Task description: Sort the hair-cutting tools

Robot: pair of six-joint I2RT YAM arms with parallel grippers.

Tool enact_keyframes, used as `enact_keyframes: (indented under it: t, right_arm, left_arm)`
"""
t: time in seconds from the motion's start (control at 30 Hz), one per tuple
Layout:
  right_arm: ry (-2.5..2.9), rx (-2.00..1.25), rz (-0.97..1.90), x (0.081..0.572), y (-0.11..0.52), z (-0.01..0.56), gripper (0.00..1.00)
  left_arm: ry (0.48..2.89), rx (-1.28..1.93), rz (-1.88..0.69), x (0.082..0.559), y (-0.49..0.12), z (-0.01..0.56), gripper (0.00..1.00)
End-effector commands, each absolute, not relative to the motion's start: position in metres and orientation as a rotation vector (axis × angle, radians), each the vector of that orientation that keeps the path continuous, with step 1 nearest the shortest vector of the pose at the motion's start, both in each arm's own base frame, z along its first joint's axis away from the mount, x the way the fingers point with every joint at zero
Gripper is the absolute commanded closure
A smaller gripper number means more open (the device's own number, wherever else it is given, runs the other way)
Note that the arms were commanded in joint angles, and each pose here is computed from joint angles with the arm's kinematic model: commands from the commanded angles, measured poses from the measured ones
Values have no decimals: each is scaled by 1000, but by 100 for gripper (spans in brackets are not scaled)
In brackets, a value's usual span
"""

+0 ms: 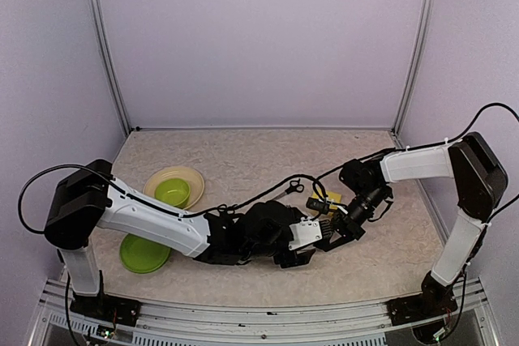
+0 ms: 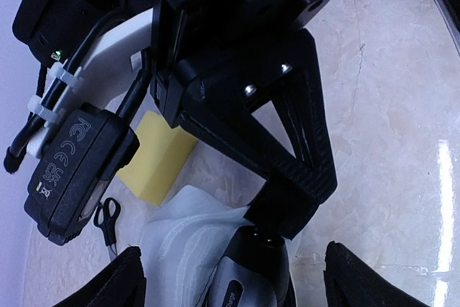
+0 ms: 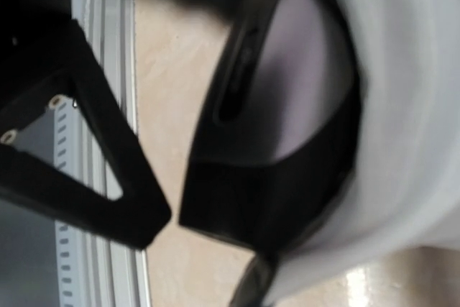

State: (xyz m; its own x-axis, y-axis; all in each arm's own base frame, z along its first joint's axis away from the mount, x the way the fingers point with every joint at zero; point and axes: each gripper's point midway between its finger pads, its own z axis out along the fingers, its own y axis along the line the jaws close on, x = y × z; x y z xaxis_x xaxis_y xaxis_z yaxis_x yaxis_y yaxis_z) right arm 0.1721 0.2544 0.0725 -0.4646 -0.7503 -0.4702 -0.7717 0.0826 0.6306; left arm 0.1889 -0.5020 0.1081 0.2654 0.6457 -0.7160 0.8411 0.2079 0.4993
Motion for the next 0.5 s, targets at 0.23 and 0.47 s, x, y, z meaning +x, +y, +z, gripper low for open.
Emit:
enact_keyframes:
  t: [0.23,0.47]
  right_arm:
    - [2218,-1599,1404,175,260,91,100]
    - [2215,-1602,1405,174,261,91,100]
  left_arm:
    - [1416,1559,-308,178,-517,100,36]
    - [1446,1547,-273,186,-517,89,47]
